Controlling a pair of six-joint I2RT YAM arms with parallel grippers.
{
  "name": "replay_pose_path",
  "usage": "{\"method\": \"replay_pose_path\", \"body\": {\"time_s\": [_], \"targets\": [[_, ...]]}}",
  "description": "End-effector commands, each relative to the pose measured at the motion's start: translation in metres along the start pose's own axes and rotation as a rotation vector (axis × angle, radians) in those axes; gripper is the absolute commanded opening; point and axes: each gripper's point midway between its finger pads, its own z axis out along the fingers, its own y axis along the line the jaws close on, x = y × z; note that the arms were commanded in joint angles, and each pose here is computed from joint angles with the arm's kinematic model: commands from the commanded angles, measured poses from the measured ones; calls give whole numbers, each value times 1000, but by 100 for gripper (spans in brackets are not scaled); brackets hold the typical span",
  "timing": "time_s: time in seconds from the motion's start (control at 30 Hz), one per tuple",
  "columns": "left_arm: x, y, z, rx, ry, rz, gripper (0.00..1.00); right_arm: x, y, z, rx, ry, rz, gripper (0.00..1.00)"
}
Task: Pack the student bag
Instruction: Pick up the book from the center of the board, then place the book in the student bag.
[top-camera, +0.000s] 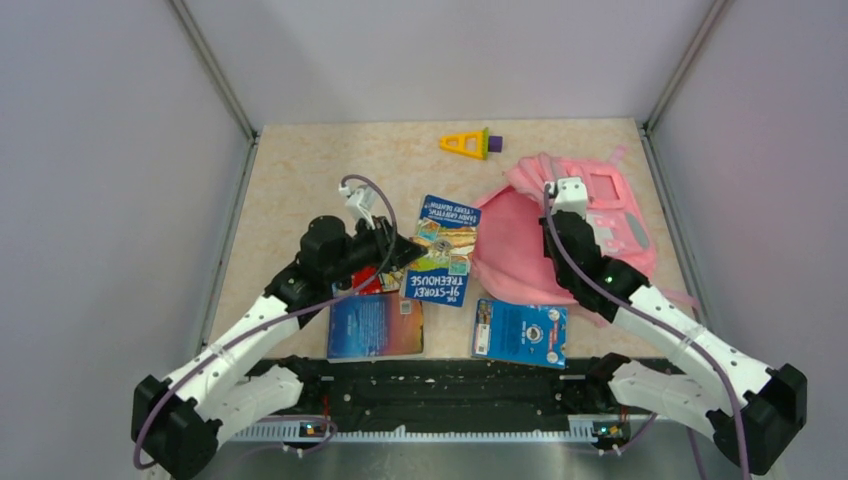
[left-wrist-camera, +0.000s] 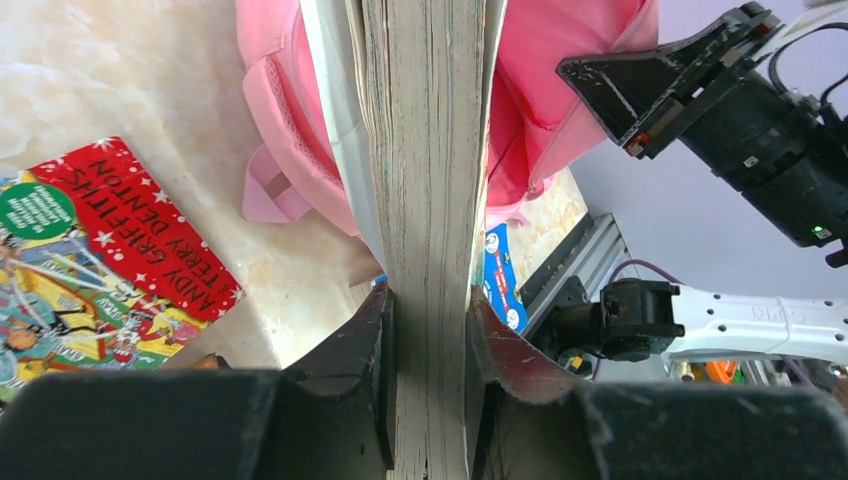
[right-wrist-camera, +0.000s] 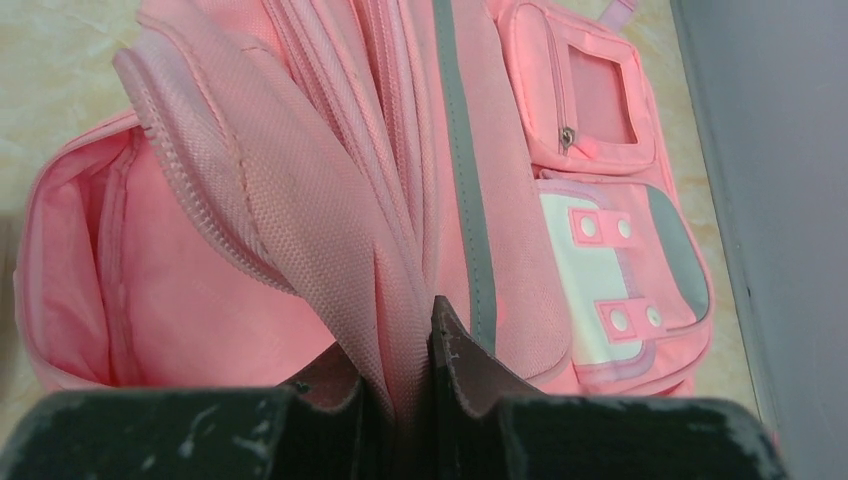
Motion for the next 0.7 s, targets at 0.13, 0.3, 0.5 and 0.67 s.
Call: {"method": "replay_pose_path", "body": {"time_s": [0.13, 0.3, 0.5, 0.67], "targets": [[-18, -43, 42, 233, 63, -4, 0, -64, 11, -25, -157, -227, 203, 0], [-11, -51, 75, 305, 105, -66, 0, -71, 12, -30, -182, -246, 221, 0], [3, -61, 116, 388, 184, -174, 0, -72, 16, -31, -200, -240, 234, 0], [16, -58, 149, 373, 208, -216, 0, -74, 21, -32, -227, -243, 254, 0]]}}
